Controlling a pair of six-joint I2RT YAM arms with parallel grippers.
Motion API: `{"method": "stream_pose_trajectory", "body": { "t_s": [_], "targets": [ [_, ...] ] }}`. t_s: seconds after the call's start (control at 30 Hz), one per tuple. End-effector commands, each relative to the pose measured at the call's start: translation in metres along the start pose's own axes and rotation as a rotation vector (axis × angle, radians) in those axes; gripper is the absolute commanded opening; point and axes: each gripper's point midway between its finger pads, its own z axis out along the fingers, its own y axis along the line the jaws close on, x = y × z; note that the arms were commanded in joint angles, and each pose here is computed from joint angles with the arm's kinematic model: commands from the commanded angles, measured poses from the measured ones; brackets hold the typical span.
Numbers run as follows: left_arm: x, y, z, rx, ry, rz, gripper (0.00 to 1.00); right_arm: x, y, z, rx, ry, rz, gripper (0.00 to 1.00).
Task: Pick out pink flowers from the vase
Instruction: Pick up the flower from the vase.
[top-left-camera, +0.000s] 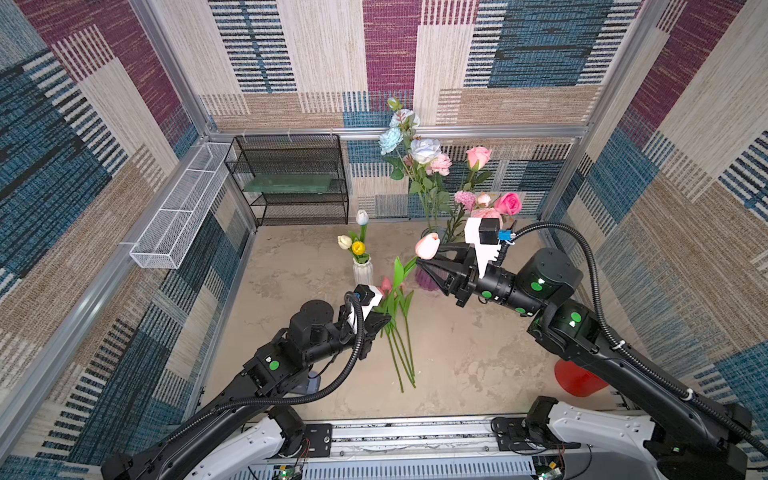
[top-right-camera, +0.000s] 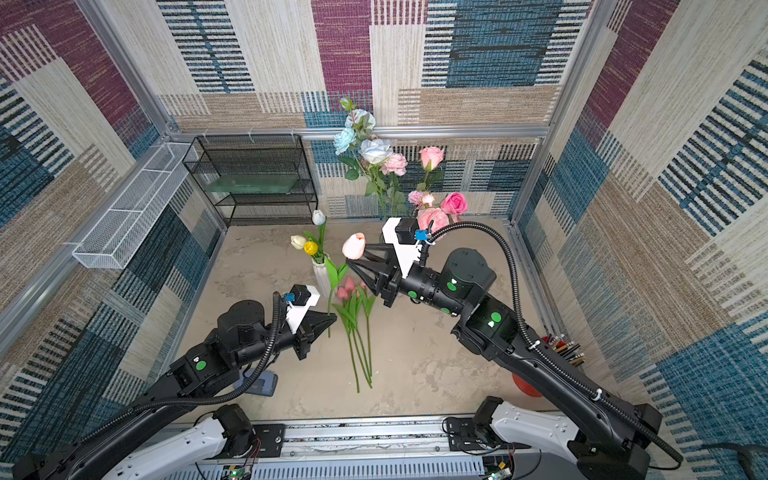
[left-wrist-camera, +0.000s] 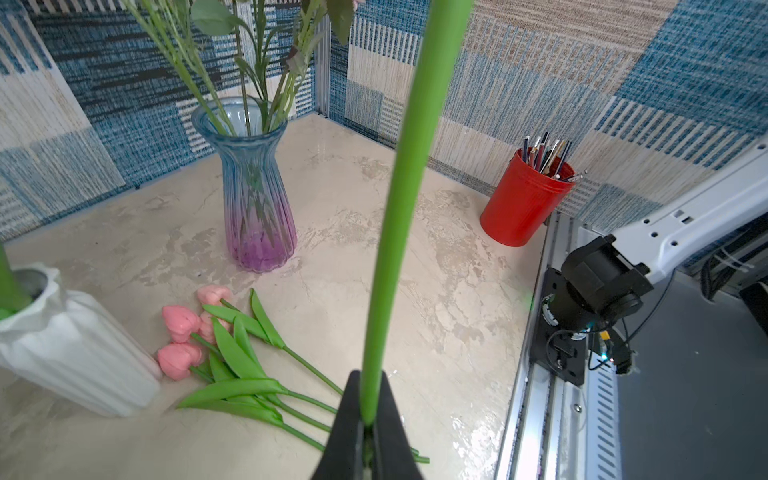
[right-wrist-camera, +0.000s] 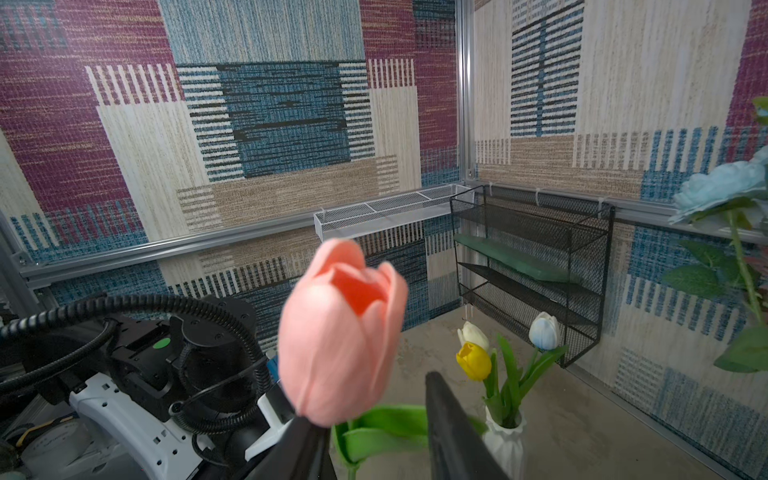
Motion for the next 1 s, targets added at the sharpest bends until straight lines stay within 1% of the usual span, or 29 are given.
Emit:
{"method": "stream_pose_trajectory", "body": {
  "t_s": [0.0, 0.1, 0.2, 0.3, 0.4, 0.53, 0.7, 0.77, 0.87, 0.97],
  "targets": [
    [-0.009, 0.002, -0.004, -0.006, -0.078, -0.158, 0.00, 0.016, 0.012, 0.001, -0.061, 0.024, -0.017, 0.41],
    [-0.003, 0.003, -0.006, -0.004, -0.093, -0.240, 0.00, 0.035, 0.025, 0.004, -0.119, 0.060, -0.002, 0.44],
    [0.002, 0.000, -0.006, 0.014, -0.090, -0.275, 0.00, 0.050, 0.034, 0.008, -0.161, 0.086, 0.003, 0.45],
    [0.008, 0.002, -0.006, 0.002, -0.075, -0.296, 0.00, 0.069, 0.026, 0.017, -0.099, 0.136, 0.027, 0.45],
    [0.008, 0.003, -0.008, 0.004, -0.092, -0.325, 0.00, 0.095, 0.016, 0.027, -0.042, 0.198, 0.090, 0.45],
    [0.009, 0.002, -0.007, 0.009, -0.090, -0.345, 0.00, 0.121, 0.023, 0.041, -0.070, 0.261, 0.150, 0.45],
    [0.008, -0.001, -0.008, 0.026, -0.094, -0.358, 0.00, 0.141, 0.012, 0.050, -0.004, 0.324, 0.197, 0.44],
    [0.007, -0.002, -0.008, 0.033, -0.099, -0.362, 0.00, 0.146, 0.010, 0.052, 0.001, 0.335, 0.206, 0.43],
    [0.007, -0.003, -0.009, 0.041, -0.099, -0.368, 0.00, 0.154, 0.015, 0.054, -0.036, 0.337, 0.225, 0.43],
    [0.006, -0.004, -0.010, 0.046, -0.100, -0.369, 0.00, 0.166, 0.012, 0.058, -0.024, 0.363, 0.237, 0.42]
  ]
}}
